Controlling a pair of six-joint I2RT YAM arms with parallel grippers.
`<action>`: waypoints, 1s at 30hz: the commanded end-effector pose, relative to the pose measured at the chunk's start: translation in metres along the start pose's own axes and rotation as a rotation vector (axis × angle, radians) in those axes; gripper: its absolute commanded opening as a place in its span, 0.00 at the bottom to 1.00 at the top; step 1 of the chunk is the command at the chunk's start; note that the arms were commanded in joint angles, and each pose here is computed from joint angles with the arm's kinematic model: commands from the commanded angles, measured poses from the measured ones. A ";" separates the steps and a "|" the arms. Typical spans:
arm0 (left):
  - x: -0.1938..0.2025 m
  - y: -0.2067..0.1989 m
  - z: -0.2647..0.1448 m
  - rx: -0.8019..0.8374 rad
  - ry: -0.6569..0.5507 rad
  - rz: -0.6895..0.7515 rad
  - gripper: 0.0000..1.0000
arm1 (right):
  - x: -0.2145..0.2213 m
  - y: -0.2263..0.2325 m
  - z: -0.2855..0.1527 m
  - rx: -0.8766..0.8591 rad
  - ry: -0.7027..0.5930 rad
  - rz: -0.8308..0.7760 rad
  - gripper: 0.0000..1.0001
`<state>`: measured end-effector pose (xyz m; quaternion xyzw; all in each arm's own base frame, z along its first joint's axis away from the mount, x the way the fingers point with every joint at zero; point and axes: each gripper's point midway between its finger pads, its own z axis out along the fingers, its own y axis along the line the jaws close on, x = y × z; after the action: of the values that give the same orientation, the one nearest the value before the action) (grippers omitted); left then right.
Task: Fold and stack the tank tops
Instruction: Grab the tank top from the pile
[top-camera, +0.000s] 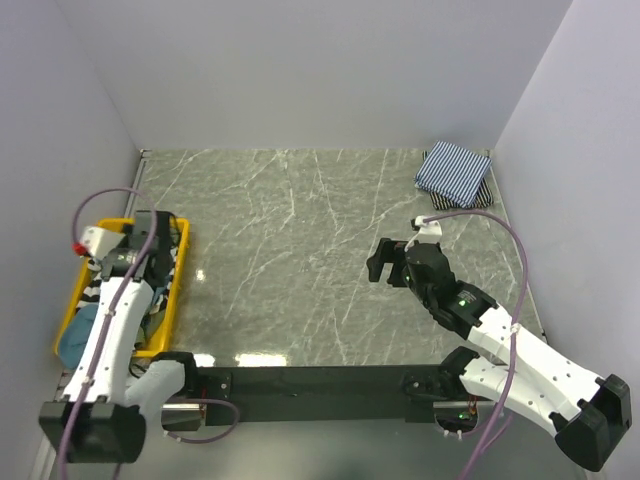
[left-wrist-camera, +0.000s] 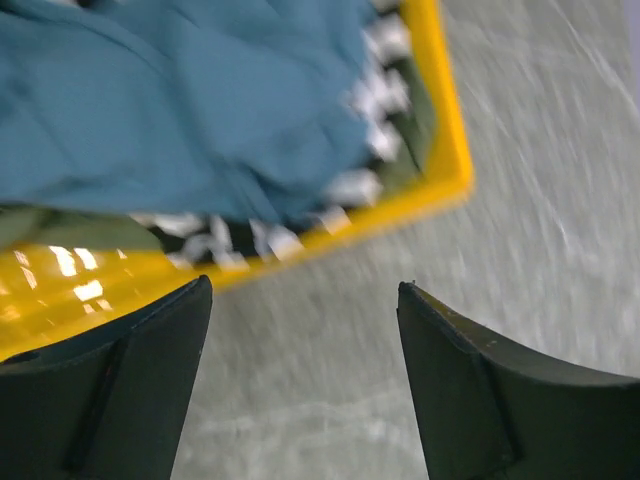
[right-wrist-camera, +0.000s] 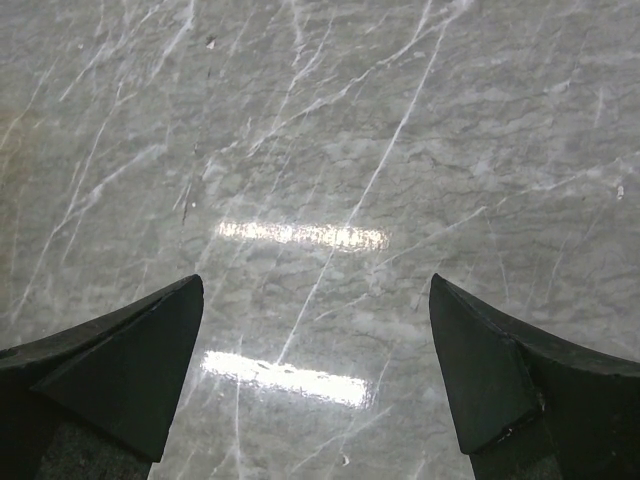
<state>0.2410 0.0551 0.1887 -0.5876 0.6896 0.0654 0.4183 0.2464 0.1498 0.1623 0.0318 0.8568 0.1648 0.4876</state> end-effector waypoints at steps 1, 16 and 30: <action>-0.022 0.017 0.033 -0.111 -0.043 -0.045 0.80 | -0.002 0.005 0.001 -0.028 -0.005 0.005 1.00; -0.043 0.045 0.127 -0.365 0.021 -0.150 0.69 | 0.005 0.008 0.001 -0.054 0.011 0.004 1.00; -0.068 -0.007 0.106 -0.120 0.043 -0.139 0.01 | 0.004 0.010 0.000 -0.066 0.006 0.003 1.00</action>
<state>0.2702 0.1647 0.1045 -0.6928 0.6511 0.1245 0.2839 0.2401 0.1576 0.1518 0.0160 0.8645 0.1806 0.4688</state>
